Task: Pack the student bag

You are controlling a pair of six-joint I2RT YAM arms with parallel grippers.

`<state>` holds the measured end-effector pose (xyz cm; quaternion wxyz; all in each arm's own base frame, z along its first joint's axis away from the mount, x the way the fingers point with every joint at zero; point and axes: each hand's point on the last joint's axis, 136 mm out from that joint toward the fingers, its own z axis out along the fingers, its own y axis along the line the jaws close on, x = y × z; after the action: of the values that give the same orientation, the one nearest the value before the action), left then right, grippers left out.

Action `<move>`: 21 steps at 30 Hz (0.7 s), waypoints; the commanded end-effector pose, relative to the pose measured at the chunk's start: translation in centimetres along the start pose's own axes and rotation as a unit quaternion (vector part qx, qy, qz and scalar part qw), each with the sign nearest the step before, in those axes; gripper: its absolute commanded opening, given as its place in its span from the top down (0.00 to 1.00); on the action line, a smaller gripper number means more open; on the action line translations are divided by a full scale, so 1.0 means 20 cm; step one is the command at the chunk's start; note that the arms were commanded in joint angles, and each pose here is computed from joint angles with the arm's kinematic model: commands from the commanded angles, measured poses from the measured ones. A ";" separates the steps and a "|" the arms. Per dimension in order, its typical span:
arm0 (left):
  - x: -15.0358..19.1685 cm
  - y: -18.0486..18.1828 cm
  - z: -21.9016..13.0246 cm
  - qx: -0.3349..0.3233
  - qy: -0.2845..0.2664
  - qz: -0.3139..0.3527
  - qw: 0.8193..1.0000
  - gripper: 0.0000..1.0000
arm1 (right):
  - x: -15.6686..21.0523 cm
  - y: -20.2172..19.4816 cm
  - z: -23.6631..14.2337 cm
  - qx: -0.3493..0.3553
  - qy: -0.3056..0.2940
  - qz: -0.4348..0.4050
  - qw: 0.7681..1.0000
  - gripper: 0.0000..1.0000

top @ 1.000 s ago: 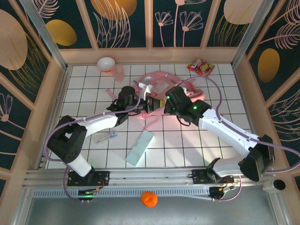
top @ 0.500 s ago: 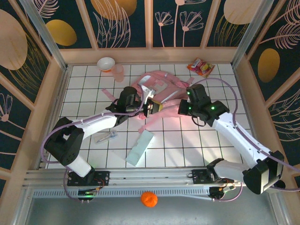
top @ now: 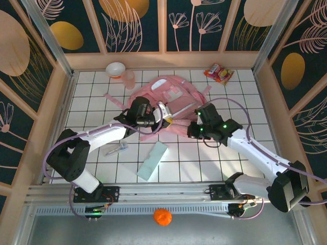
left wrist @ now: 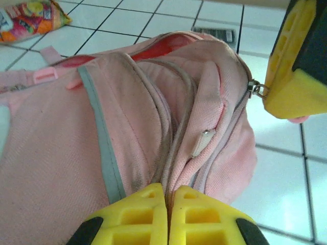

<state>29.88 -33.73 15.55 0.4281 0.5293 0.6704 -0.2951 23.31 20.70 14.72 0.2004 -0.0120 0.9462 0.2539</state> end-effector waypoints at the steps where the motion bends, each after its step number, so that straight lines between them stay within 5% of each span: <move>1: -0.04 0.11 -0.05 -0.036 -0.015 0.127 0.991 1.00 | 0.04 0.15 0.06 -0.064 0.007 0.015 0.998 1.00; 3: -0.01 0.14 -0.06 -0.026 -0.009 0.121 0.992 1.00 | 0.04 0.19 0.09 -0.079 0.003 0.021 0.997 1.00; 4: 0.01 0.15 -0.07 -0.023 -0.004 0.119 0.993 0.92 | 0.04 0.20 0.10 -0.084 0.000 0.024 0.996 1.00; 7: 0.03 0.09 -0.10 0.002 0.008 0.127 0.992 0.45 | 0.04 0.22 0.13 -0.100 0.006 0.018 0.995 1.00; 9: 0.02 0.03 -0.12 0.031 -0.001 0.122 0.992 0.29 | 0.04 0.23 0.15 -0.105 0.018 0.010 0.994 1.00; 15: 0.01 -0.17 -0.04 0.062 0.001 0.155 0.986 0.23 | 0.08 0.23 0.17 -0.109 0.052 -0.006 0.993 1.00; 21: 0.10 -0.11 0.07 0.041 0.036 0.156 0.986 0.25 | 0.09 0.22 0.16 -0.113 0.065 -0.011 0.991 1.00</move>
<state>26.68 -34.50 14.06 0.4191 0.6458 0.5832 -0.2592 22.33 25.43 12.04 0.1380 -0.0352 0.9327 0.3313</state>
